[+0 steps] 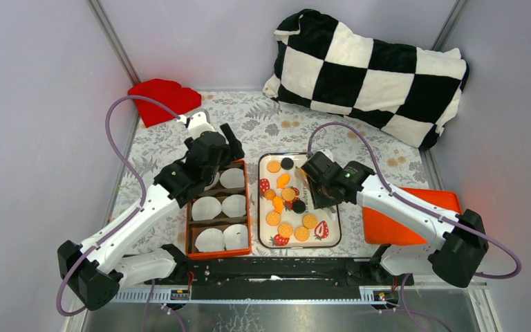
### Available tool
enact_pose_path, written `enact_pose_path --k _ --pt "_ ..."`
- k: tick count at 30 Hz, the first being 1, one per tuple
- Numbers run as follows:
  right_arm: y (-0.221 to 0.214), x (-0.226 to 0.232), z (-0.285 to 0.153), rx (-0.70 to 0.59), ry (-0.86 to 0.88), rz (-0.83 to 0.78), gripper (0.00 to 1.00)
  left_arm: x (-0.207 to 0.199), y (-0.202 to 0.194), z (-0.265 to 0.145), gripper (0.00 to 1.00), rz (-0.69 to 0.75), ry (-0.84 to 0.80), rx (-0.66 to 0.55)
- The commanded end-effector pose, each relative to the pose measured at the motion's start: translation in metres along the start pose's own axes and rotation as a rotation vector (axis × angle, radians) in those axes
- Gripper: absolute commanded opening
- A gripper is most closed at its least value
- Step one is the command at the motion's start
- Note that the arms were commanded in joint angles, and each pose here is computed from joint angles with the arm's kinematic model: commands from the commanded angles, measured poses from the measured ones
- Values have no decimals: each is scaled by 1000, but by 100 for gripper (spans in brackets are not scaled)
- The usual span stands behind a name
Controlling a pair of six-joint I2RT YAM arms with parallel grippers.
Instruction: Pack the cookies
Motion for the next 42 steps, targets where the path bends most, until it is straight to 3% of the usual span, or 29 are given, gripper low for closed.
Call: enact_pose_path --k 1,14,26,33,35,37,42 --pt "1 -6 -18 -53 -45 45 39 9 -8 -3 86 10 28 20" --pt "-11 -1 -3 -6 -3 65 50 15 -9 -5 86 9 49 11" --pt "2 9 22 13 -19 31 49 18 -9 -8 87 5 53 4" --pt "4 10 33 35 -60 7 38 24 -8 -12 87 8 84 -8" --pt "8 9 33 18 -75 1 20 25 -8 -12 88 10 90 -12" --pt "15 9 27 -6 -89 -2 11 26 -7 -13 88 9 96 -16" --pt "40 13 -13 -136 -60 7 1 25 6 -20 89 -3 136 -63"
Point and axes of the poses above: each gripper's point midway between its finger pads, its own z axis out along the fingers, its own x axis along the line the jaws close on, y = z × x, the point moved 10 cm from there along -z, back along the fingers, and after that the axes turned 7 degrees about -z, right-handed, at the moved point
